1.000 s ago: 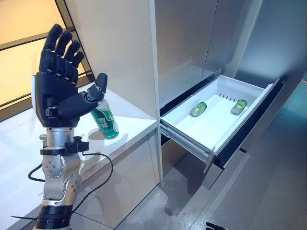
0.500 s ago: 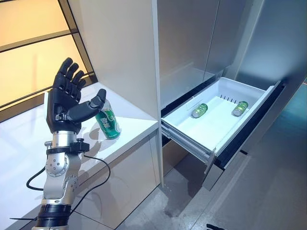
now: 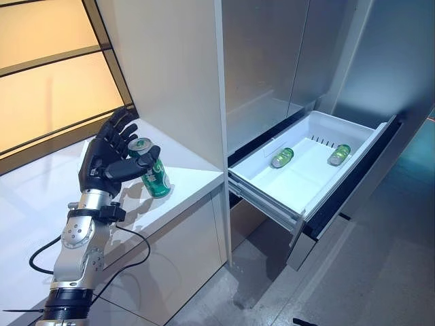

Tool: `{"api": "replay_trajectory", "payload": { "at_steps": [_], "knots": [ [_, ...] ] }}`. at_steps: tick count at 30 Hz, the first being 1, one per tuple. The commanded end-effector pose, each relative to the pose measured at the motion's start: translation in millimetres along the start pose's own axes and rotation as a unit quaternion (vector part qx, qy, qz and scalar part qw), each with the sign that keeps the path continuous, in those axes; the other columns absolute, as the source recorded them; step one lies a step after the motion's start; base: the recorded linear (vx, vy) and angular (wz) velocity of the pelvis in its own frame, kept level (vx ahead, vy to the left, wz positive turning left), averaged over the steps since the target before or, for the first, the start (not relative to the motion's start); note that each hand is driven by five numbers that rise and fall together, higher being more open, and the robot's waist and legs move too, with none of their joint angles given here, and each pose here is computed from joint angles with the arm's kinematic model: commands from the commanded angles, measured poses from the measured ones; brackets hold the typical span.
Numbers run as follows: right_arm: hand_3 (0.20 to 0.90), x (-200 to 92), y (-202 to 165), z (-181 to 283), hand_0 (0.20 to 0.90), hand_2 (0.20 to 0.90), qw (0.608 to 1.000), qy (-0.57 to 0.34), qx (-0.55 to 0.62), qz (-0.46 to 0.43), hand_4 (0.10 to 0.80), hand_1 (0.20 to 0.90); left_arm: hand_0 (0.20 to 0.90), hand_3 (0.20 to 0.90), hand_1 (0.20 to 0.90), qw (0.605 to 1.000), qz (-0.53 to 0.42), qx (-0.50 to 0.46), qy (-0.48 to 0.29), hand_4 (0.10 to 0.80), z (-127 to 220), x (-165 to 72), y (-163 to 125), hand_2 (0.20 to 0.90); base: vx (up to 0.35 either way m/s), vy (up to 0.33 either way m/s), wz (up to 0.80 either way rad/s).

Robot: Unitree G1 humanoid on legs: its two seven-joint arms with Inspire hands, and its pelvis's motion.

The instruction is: Put drinks into fridge and close the fridge

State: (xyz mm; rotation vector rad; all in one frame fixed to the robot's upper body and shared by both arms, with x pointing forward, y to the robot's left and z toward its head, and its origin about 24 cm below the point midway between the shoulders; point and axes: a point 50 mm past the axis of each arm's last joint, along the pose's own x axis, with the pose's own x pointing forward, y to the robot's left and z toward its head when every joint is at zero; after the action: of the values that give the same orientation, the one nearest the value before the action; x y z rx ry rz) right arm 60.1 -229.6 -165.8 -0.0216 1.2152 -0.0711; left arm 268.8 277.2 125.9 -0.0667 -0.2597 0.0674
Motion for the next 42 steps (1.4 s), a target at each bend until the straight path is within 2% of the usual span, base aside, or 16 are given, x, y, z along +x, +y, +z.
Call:
{"api": "replay_trajectory", "payload": {
  "at_steps": [1, 40, 41, 42],
  "knots": [
    [0.900, 3.6, 2.1, 18.4, 0.900, 0.900, 1.000, -0.026, 0.004, 0.009, 0.800, 0.900, 0.900, 0.900, 0.900, 0.992, -0.010, 0.054, -0.111, 0.800, 59.4, 25.0, 9.2, 0.900, 0.000, 0.000, 0.00],
    [0.900, 3.0, -1.6, 17.1, 0.900, 0.900, 0.999, -0.023, 0.026, -0.003, 0.800, 0.900, 0.900, 0.900, 0.900, 0.996, -0.004, 0.035, -0.078, 0.800, 59.4, 46.3, 9.0, 0.900, 0.006, 0.002, -0.04],
    [0.900, 3.0, -1.9, 17.0, 0.900, 0.900, 0.999, -0.023, 0.027, -0.004, 0.800, 0.900, 0.865, 0.859, 0.865, 0.996, -0.005, 0.035, -0.078, 0.759, 59.2, 46.4, 8.7, 0.865, 0.000, 0.000, 0.00],
    [0.900, 3.0, -1.9, 17.1, 0.900, 0.900, 0.999, -0.024, 0.027, -0.004, 0.800, 0.900, 0.589, 0.538, 0.589, 0.996, -0.006, 0.035, -0.078, 0.438, 59.5, 46.6, 8.8, 0.589, 0.000, 0.000, 0.00]
  ]
}}
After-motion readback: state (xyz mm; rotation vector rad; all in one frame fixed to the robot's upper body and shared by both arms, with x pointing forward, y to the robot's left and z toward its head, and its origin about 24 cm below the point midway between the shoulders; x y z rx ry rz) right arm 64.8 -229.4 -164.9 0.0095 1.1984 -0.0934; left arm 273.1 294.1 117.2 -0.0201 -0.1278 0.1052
